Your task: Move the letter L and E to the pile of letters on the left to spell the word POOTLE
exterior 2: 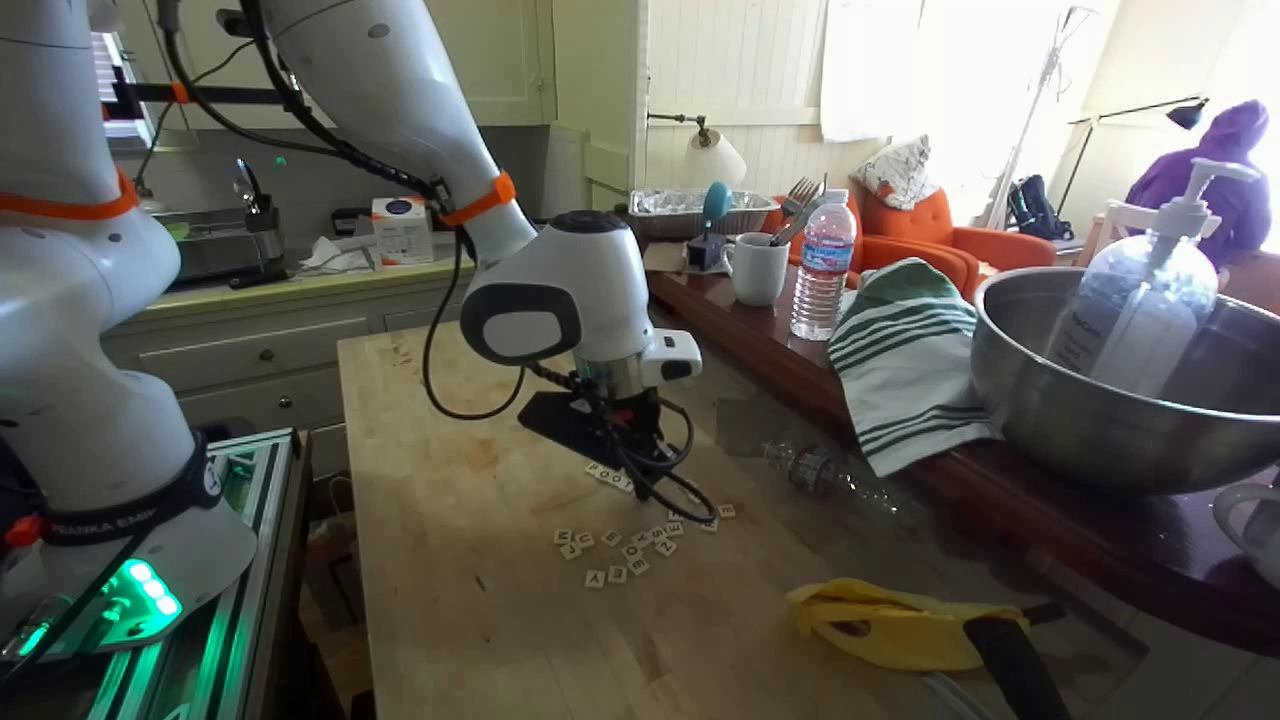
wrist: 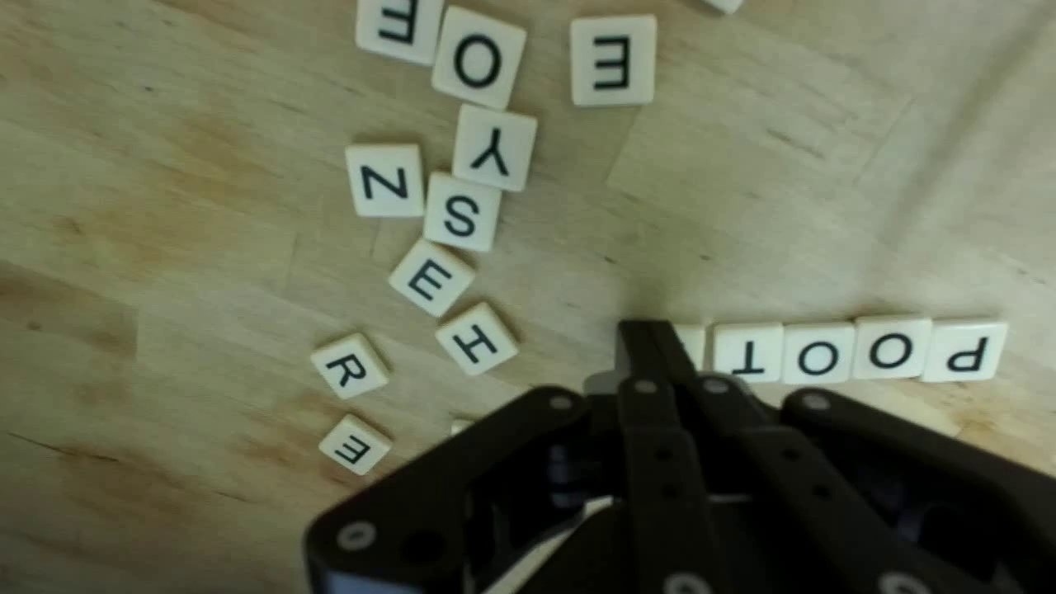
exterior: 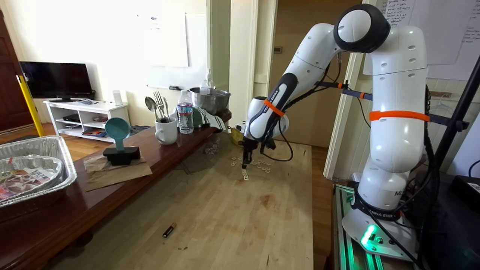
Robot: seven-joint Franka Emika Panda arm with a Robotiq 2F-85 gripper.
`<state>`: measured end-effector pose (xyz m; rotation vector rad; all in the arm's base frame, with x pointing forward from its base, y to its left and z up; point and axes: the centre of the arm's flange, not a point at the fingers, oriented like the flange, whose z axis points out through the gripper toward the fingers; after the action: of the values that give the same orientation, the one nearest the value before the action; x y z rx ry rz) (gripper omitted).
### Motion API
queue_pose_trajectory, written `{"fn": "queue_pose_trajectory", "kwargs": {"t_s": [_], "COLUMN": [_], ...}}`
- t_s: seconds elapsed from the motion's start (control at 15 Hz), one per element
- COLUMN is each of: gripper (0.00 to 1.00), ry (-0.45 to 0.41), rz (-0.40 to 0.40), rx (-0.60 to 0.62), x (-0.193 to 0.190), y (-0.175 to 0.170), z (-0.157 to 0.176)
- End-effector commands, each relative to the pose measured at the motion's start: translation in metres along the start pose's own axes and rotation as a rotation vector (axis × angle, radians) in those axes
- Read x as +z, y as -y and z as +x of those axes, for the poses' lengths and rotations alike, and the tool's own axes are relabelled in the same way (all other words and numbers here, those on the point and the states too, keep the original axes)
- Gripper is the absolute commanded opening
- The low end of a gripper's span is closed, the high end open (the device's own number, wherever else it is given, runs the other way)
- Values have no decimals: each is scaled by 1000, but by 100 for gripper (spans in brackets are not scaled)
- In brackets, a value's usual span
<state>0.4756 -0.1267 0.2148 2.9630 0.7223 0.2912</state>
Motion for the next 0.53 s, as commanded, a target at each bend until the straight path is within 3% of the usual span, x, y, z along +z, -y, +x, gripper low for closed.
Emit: {"fn": "queue_pose_trajectory", "kwargs": {"t_s": [0.0, 0.47], "gripper": [0, 0], "ry": [73, 98], "rz": [87, 101], "rx": [-41, -71], "x": [58, 56], "y": [29, 33], "z": [-10, -12]}}
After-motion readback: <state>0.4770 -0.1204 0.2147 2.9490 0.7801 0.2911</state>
